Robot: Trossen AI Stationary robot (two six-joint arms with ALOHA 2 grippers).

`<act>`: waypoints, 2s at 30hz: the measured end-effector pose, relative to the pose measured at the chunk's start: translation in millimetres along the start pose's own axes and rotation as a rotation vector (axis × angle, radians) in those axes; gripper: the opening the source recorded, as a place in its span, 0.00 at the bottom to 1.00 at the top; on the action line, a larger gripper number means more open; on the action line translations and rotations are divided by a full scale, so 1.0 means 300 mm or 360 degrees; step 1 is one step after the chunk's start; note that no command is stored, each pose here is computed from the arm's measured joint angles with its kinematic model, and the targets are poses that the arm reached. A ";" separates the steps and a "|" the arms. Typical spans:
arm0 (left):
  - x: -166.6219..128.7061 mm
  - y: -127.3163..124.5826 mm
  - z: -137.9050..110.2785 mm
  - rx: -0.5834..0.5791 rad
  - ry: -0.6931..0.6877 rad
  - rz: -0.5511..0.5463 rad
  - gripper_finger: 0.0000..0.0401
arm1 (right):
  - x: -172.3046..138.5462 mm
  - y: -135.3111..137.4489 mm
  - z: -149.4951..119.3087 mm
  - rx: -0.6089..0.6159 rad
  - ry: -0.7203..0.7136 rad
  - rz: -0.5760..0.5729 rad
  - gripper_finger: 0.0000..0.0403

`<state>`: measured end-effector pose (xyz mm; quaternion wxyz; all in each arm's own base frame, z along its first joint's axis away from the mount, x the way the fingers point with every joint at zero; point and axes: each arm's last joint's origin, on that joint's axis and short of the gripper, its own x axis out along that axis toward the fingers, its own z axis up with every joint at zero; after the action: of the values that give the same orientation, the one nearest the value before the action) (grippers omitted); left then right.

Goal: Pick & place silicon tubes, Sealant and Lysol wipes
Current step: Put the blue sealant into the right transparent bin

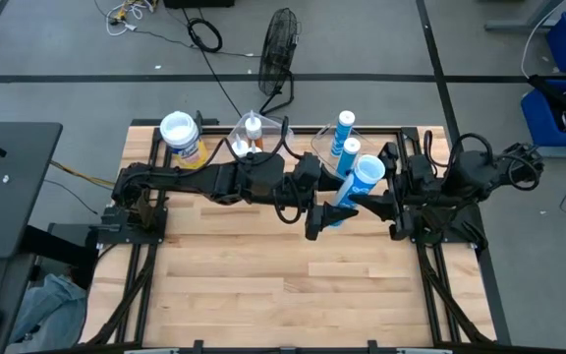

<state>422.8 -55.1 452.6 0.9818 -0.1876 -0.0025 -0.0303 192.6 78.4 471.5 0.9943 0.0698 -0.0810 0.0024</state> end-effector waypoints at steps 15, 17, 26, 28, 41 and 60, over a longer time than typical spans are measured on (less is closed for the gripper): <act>0.001 0.002 -0.001 0.0120 0.0018 -0.0039 0.56 | 0.026 -0.010 -0.010 0.0040 0.0001 -0.0034 0.50; 0.001 0.001 -0.001 0.0163 0.0017 -0.0042 0.55 | 0.028 -0.009 -0.012 0.0048 0.0009 -0.0027 0.50; 0.001 0.000 -0.002 0.0253 0.0019 -0.0046 0.54 | 0.028 -0.008 -0.015 0.0027 0.0022 -0.0012 0.53; 0.001 -0.001 -0.003 0.0266 0.0021 -0.0045 0.54 | 0.023 -0.010 -0.012 0.0019 0.0019 -0.0013 0.65; 0.002 0.001 -0.004 0.0350 0.0022 -0.0038 0.54 | -0.048 -0.034 0.040 0.0169 -0.0042 0.0064 0.93; -0.061 -0.120 0.026 0.2859 0.0238 0.0620 0.54 | -0.316 -0.154 0.060 0.1068 0.0218 -0.0157 0.92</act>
<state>402.3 -84.5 472.9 0.7440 0.6503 0.0699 0.1369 96.8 30.9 467.3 0.9180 0.3963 -0.0055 -0.0144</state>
